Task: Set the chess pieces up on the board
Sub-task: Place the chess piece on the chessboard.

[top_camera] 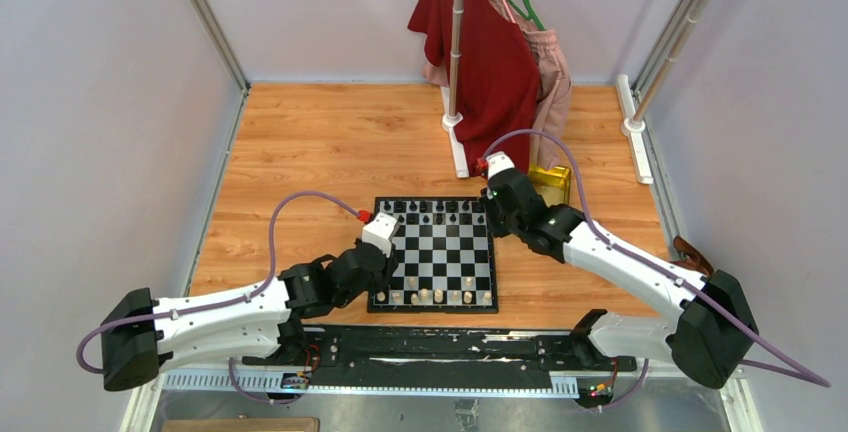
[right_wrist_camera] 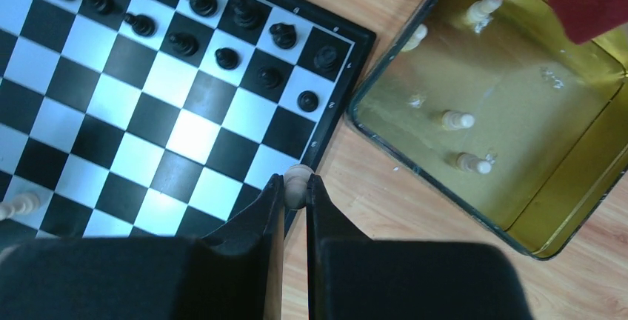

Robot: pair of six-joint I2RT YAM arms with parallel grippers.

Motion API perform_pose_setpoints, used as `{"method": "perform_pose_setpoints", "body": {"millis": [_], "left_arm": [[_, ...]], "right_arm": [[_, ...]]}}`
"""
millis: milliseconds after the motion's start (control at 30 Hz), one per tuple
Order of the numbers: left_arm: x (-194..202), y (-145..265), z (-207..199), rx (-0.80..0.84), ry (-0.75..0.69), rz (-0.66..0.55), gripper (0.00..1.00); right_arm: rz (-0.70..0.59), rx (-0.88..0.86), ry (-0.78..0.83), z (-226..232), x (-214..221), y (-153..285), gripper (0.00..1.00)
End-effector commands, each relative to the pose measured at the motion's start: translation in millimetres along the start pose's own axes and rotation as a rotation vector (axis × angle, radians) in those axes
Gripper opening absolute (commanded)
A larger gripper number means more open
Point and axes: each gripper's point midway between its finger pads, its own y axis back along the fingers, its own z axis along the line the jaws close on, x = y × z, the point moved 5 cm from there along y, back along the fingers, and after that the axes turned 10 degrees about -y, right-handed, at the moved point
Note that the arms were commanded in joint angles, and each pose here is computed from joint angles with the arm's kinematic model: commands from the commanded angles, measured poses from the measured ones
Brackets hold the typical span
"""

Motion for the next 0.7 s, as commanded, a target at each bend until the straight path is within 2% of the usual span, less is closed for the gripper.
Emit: {"method": "perform_pose_setpoints", "body": {"millis": [0, 667], "left_arm": [[5, 0, -1, 0.013, 0.029, -0.022, 0.00], [23, -7, -12, 0.092, -0.006, 0.009, 0.01]], "right_arm": [[-0.001, 0.002, 0.058, 12, 2, 13, 0.00], [0.033, -0.020, 0.144, 42, 22, 16, 0.00]]}}
